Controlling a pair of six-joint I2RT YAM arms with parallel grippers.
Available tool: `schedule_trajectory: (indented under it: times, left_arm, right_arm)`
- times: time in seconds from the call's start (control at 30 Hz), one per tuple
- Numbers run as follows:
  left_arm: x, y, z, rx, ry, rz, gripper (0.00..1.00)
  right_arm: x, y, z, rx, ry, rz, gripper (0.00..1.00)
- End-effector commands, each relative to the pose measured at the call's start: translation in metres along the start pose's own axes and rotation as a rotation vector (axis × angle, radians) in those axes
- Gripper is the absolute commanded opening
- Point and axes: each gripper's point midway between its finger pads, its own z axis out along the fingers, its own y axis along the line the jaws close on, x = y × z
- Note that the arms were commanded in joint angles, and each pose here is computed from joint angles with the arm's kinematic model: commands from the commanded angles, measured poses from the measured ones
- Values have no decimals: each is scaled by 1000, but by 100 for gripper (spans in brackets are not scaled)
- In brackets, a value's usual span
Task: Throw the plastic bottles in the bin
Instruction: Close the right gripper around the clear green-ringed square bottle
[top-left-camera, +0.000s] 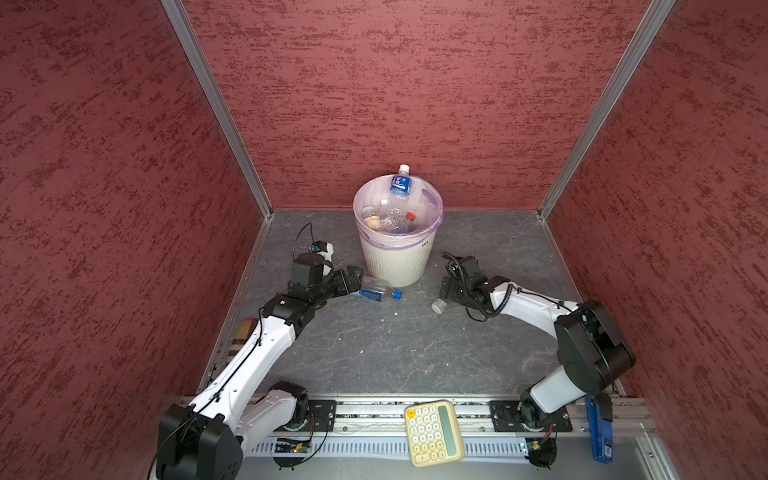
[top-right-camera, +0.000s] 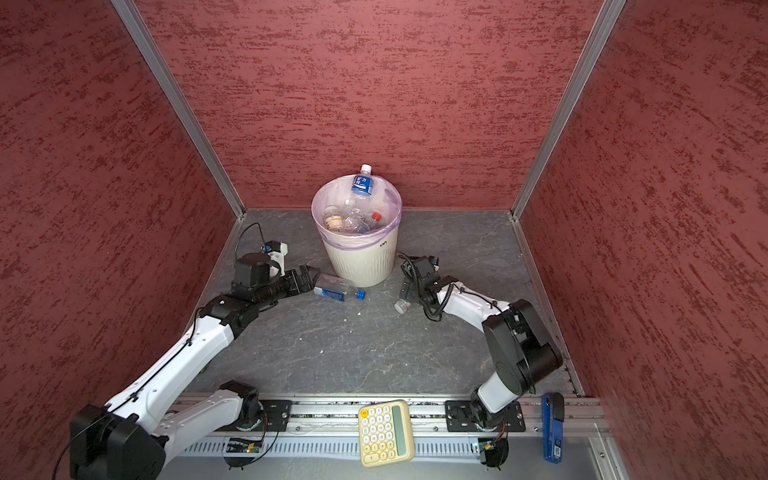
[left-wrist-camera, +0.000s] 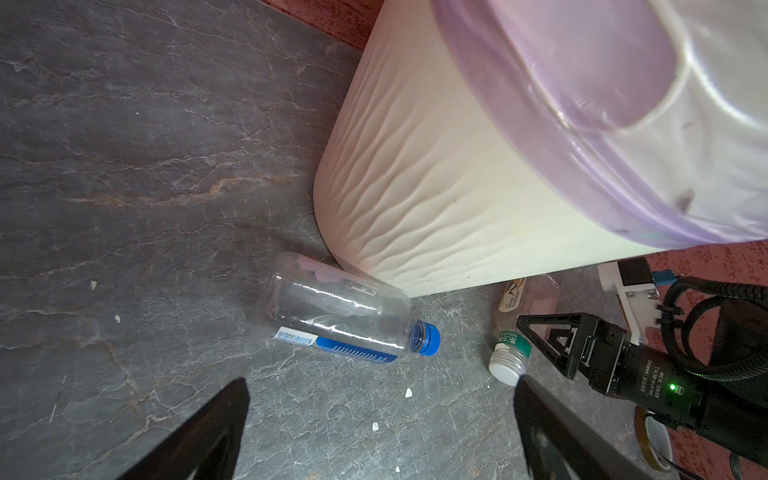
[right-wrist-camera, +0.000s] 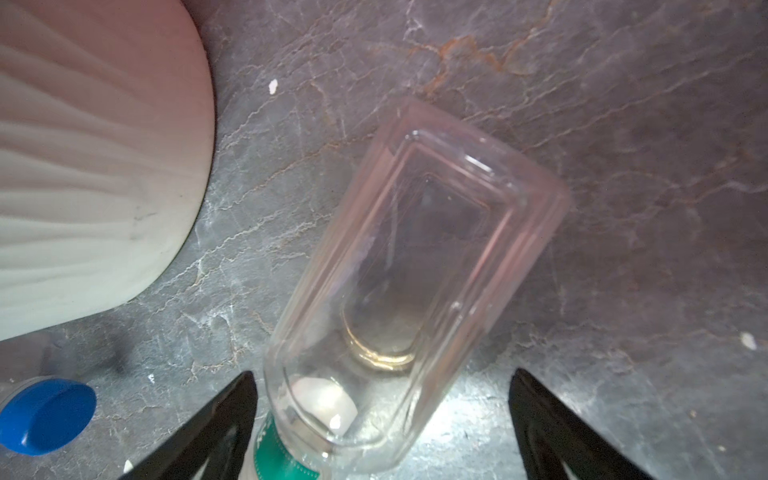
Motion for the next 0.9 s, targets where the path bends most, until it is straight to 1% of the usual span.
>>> schedule_trajectory:
  times: [0.0,0.07,0.2,0.4,0.5,0.7,0.87]
  left_arm:
    - [-2,-1,-3,-1,-14,2,100]
    - [-2,-2,-2,3,-16,2,99]
    - [-2,-3,0,9,-12,0,100]
    - [-3,-6,-3,16,-16,2,99]
    - [-2,-5,-3,11,-13,1,99]
    - [-1,-5,-6,10,-15,2,99]
    - [3,-3,-2,7,0,-3,99]
  right_arm:
    - [-14,9,1,-12,-20,-3,95]
    - [-16,9,5,0,-19,3,95]
    - [-20,14,11,-21,-24,10,95]
    - [-26,21,22,-18,-18,-28,94]
    - [-30,20,24,8,-23,-49,87]
    - [-30,7,20,63,-36,-84,81]
    - [-30,2,15,74,-44,-113,70]
